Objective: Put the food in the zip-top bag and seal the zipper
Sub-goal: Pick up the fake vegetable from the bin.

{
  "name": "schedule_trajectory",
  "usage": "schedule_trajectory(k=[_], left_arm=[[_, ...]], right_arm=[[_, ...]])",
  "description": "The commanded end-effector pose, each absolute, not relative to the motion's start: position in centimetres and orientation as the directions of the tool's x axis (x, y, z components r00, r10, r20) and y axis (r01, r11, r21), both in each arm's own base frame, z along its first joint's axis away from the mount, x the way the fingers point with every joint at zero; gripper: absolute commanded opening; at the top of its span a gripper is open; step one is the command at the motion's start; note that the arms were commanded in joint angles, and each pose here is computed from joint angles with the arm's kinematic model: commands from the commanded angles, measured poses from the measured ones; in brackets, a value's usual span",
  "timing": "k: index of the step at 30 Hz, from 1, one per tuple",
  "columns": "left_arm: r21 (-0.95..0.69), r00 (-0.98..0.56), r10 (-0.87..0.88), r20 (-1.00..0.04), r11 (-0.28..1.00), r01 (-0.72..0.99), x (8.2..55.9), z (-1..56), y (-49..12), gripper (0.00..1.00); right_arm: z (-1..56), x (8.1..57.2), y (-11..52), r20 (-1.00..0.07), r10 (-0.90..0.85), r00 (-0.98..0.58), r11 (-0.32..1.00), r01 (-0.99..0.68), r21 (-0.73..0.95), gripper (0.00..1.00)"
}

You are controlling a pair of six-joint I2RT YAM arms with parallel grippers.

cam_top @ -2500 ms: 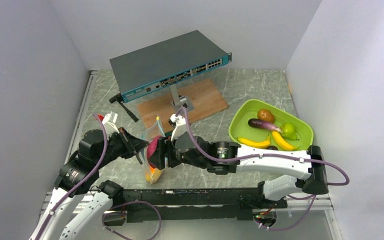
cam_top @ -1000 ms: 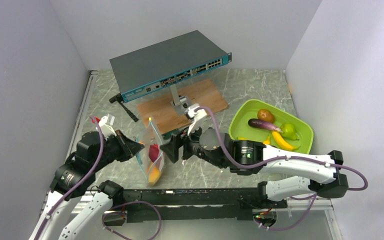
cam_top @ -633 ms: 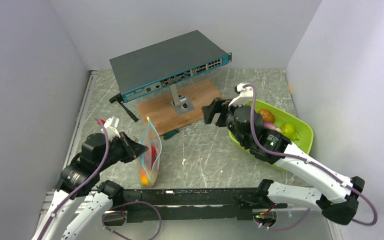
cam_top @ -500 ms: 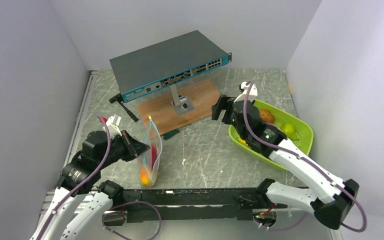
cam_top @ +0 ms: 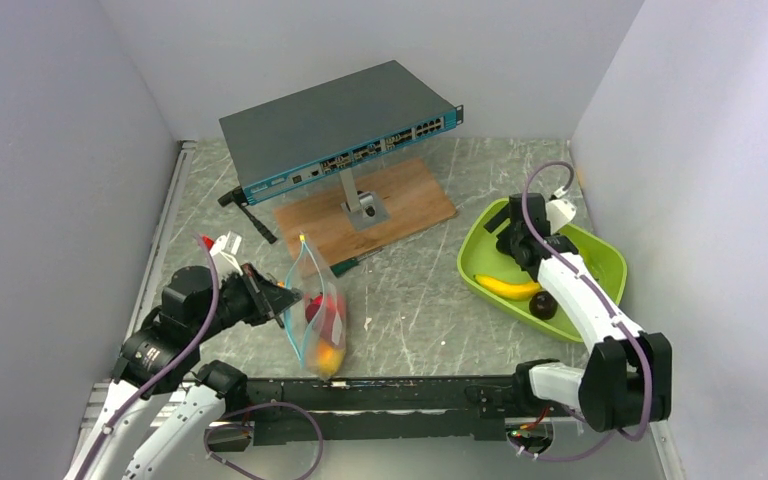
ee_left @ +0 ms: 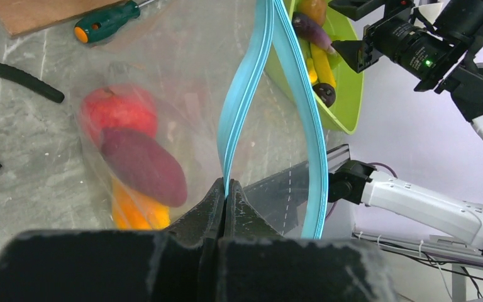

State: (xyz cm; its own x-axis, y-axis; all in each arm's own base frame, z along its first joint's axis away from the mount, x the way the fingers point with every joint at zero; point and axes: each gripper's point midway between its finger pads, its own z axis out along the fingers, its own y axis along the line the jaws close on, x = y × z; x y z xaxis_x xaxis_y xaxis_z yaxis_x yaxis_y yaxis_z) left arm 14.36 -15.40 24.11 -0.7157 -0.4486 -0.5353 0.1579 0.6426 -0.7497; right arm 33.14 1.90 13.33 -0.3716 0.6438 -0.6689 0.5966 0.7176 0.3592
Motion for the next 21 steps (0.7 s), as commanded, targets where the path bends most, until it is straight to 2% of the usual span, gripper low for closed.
schedule_trajectory(k=[1,7,11,21], left_arm=[[-0.752,-0.697,-0.461,-0.549,0.637,0.170,14.4,24.5,-15.2,0.00],[-0.745,-0.709,-0.446,-0.546,0.646,0.167,14.3,24.2,-15.3,0.00],[-0.743,-0.710,-0.444,-0.546,0.648,0.166,14.4,24.1,-15.3,0.00],[-0.741,-0.716,-0.443,-0.540,0.654,0.155,14.5,24.0,-15.3,0.00]], right_arm=[[12.1,34.3,0.2,-0.606,0.748,-0.269,0.601,0.663,0.447,0.91],[9.7,34.6,-3.4,-0.630,0.749,-0.204,0.542,0.735,0.407,0.90],[7.8,35.2,-4.5,-0.597,0.775,-0.206,0.507,0.767,0.393,0.88],[6.3,36.5,-4.8,-0.601,0.769,-0.217,0.520,0.759,0.392,0.83]])
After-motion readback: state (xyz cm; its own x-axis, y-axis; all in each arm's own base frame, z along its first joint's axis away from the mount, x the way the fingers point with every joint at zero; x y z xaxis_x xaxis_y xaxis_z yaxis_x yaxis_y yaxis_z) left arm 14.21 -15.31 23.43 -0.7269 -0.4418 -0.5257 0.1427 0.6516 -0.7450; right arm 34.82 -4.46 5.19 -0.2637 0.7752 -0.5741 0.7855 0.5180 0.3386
